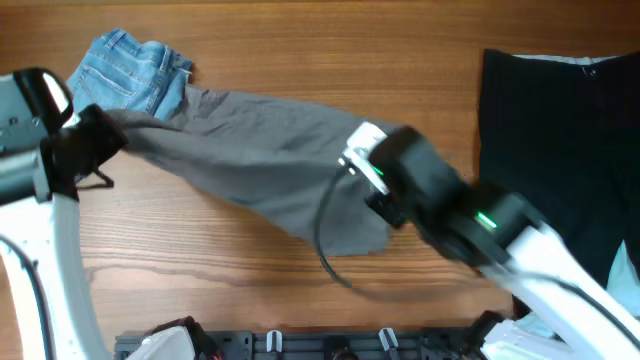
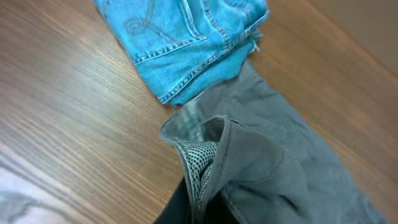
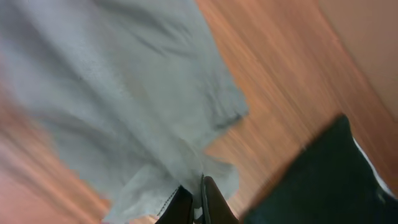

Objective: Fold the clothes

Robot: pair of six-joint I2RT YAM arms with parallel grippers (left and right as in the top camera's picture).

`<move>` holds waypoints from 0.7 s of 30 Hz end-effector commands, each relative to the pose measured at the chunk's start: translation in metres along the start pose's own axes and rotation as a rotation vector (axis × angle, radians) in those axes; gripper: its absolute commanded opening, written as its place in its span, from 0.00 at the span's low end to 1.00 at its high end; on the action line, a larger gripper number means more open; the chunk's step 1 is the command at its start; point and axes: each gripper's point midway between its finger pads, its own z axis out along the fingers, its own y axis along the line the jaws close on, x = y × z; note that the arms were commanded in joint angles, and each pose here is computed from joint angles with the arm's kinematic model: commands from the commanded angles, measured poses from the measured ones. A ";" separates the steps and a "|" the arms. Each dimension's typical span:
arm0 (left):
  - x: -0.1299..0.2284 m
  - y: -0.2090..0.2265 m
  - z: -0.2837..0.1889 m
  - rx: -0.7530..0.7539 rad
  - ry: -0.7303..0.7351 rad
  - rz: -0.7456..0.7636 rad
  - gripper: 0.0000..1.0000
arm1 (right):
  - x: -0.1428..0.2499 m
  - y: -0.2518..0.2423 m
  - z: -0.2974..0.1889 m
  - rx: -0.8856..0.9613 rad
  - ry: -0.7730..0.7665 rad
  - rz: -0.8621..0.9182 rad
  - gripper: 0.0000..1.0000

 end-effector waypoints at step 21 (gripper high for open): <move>-0.007 -0.049 0.095 0.110 0.100 0.045 0.04 | 0.016 -0.051 0.079 0.131 0.220 0.011 0.05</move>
